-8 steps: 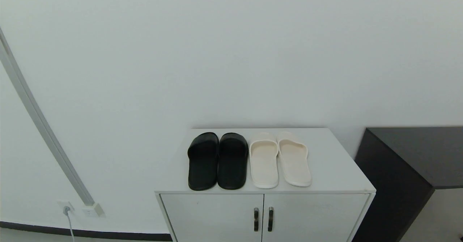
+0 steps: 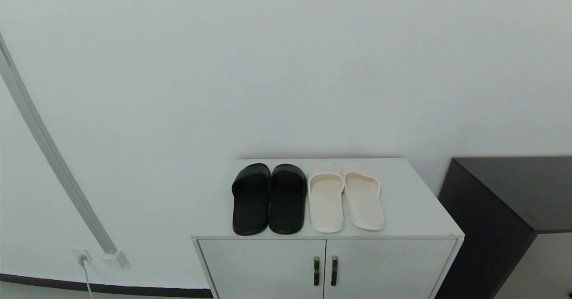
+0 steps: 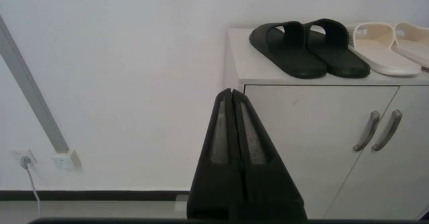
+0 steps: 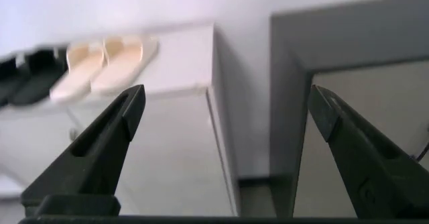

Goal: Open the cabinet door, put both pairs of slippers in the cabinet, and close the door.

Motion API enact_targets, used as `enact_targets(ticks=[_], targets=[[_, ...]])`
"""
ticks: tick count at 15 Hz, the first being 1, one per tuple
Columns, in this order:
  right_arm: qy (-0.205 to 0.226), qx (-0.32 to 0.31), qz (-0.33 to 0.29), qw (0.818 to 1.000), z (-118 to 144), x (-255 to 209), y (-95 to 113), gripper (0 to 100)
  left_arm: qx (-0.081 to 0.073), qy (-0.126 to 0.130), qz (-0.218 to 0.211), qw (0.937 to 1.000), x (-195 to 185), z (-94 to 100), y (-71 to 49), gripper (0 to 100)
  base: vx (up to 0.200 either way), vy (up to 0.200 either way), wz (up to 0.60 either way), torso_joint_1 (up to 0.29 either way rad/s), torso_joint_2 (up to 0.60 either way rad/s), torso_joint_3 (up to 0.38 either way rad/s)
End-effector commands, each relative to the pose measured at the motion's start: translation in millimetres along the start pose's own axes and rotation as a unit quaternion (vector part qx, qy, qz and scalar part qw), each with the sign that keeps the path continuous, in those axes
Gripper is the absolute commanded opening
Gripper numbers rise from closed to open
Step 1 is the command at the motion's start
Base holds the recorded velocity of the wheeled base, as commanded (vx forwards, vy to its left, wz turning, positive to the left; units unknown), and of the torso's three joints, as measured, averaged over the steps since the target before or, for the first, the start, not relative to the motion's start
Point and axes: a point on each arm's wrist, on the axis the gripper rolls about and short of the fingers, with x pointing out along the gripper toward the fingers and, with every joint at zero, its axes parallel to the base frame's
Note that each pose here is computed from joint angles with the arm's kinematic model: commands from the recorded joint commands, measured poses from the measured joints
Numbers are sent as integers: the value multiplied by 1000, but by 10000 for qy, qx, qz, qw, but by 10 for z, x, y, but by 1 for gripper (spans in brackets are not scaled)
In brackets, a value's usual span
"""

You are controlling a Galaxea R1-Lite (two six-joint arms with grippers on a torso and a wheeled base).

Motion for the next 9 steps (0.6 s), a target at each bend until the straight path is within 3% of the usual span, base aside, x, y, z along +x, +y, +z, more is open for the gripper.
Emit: enact_targets(ticks=[1, 5, 9], targets=[[935, -55, 211, 9954, -59, 190, 10, 100, -3, 6, 2, 10000, 1, 0, 0, 0, 0, 0, 0, 0, 0, 0], [1278, -78, 551, 9902, 201, 673, 96, 100, -3, 6, -6, 10000, 1, 0, 0, 0, 0, 0, 0, 0, 0, 0], [1262, -83, 717, 9894, 386, 1227, 335, 100, -3, 6, -6, 10000, 1, 0, 0, 0, 0, 0, 0, 0, 0, 0]])
